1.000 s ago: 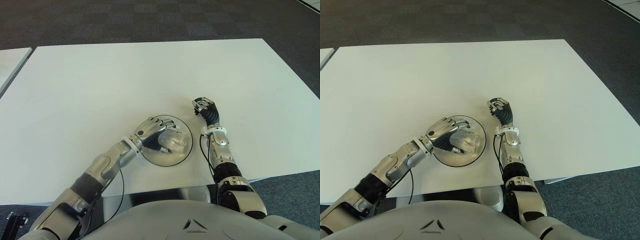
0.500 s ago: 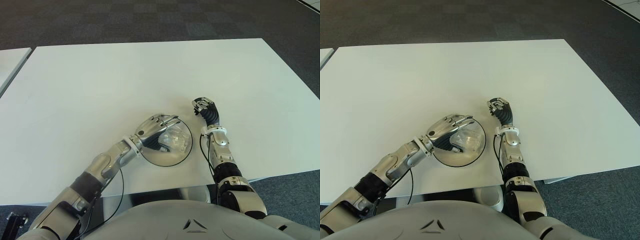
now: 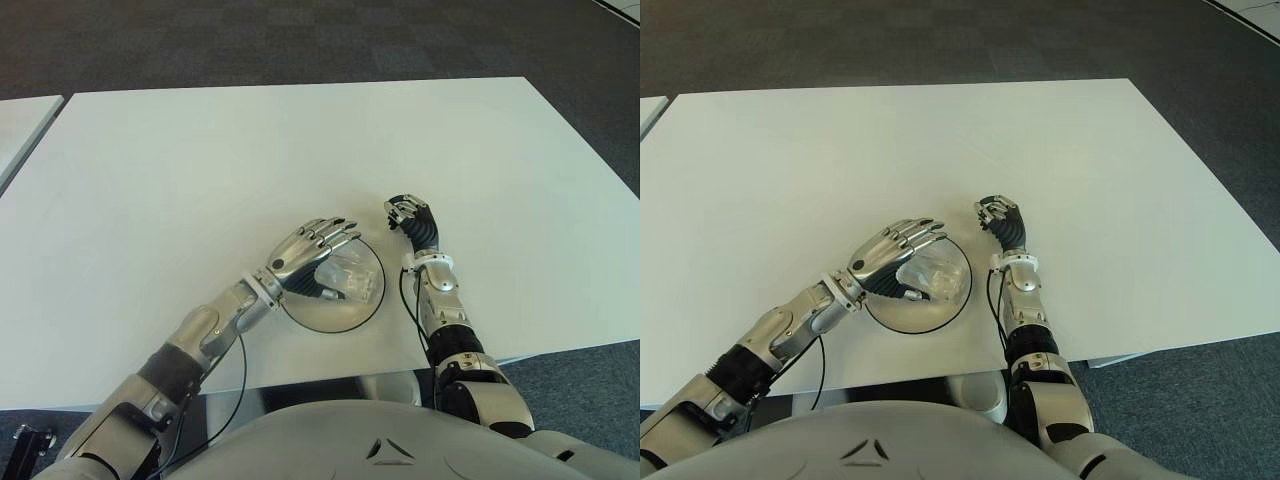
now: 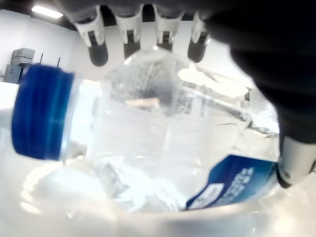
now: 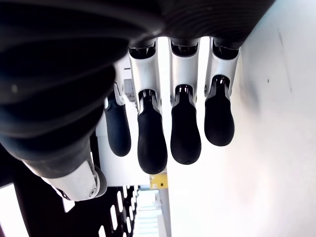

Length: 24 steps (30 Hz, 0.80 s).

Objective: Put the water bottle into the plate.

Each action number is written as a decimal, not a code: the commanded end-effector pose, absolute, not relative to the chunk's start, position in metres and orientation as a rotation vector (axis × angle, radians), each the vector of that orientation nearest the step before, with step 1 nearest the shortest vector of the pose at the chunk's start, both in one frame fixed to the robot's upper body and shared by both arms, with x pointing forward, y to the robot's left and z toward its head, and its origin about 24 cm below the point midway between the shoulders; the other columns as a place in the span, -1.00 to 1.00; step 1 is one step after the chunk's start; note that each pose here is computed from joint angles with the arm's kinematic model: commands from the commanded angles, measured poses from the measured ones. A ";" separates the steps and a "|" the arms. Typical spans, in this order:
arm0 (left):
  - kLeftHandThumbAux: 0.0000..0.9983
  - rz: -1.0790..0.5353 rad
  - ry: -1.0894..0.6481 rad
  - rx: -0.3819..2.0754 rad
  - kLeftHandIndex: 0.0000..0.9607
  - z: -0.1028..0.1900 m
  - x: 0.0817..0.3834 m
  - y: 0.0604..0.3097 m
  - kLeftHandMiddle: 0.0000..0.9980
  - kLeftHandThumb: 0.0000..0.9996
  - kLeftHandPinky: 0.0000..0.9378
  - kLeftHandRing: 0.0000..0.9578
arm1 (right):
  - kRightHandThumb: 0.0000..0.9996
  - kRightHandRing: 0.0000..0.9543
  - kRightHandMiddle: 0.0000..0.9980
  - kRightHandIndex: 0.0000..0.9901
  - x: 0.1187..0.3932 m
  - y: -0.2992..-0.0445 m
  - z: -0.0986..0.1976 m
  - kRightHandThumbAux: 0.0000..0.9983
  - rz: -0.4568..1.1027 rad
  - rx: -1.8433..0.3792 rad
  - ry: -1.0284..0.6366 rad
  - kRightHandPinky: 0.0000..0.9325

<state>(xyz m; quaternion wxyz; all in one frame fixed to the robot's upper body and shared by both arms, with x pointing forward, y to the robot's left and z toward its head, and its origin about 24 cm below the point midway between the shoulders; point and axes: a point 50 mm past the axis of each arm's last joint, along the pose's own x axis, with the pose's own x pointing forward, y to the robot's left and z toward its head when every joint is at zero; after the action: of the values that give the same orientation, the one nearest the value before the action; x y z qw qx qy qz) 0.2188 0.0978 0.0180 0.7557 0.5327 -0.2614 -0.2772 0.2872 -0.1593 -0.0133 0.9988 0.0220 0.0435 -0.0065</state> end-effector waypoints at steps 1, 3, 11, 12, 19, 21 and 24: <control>0.03 -0.609 -0.576 1.186 -1.00 0.013 0.218 0.101 -1.00 -1.00 -1.00 -1.00 | 0.41 0.40 0.37 -0.11 0.281 -0.161 -0.024 0.46 -0.022 0.061 0.149 0.43; 0.02 -0.606 -0.580 1.187 -1.00 0.013 0.218 0.102 -1.00 -1.00 -1.00 -1.00 | 0.41 0.40 0.37 -0.11 0.281 -0.161 -0.024 0.46 -0.022 0.059 0.147 0.44; -0.03 -0.564 -0.610 1.206 -1.00 0.014 0.218 0.103 -1.00 -0.98 -1.00 -1.00 | 0.41 0.41 0.38 -0.11 0.282 -0.160 -0.024 0.46 -0.024 0.054 0.146 0.44; -0.04 -0.552 -0.617 1.212 -1.00 0.014 0.218 0.103 -1.00 -0.98 -1.00 -1.00 | 0.41 0.40 0.38 -0.11 0.282 -0.160 -0.024 0.46 -0.027 0.054 0.148 0.44; -0.08 -0.510 -0.644 1.223 -1.00 0.015 0.219 0.104 -1.00 -0.94 -1.00 -1.00 | 0.41 0.39 0.37 -0.11 0.282 -0.160 -0.024 0.46 -0.032 0.054 0.154 0.41; -0.09 -0.491 -0.653 1.217 -1.00 0.016 0.219 0.105 -1.00 -0.94 -1.00 -1.00 | 0.41 0.40 0.37 -0.11 0.282 -0.160 -0.024 0.46 -0.030 0.053 0.154 0.42; -0.10 -0.457 -0.665 1.197 -1.00 0.018 0.219 0.105 -1.00 -0.95 -1.00 -1.00 | 0.41 0.40 0.38 -0.11 0.282 -0.160 -0.024 0.46 -0.025 0.054 0.152 0.42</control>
<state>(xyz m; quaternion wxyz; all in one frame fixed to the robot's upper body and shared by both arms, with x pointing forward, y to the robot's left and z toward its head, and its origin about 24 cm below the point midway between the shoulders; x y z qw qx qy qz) 0.2196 0.1016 0.0205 0.7481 0.5454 -0.3064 -0.2213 0.2876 -0.1592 -0.0132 0.9987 0.0210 0.0446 -0.0099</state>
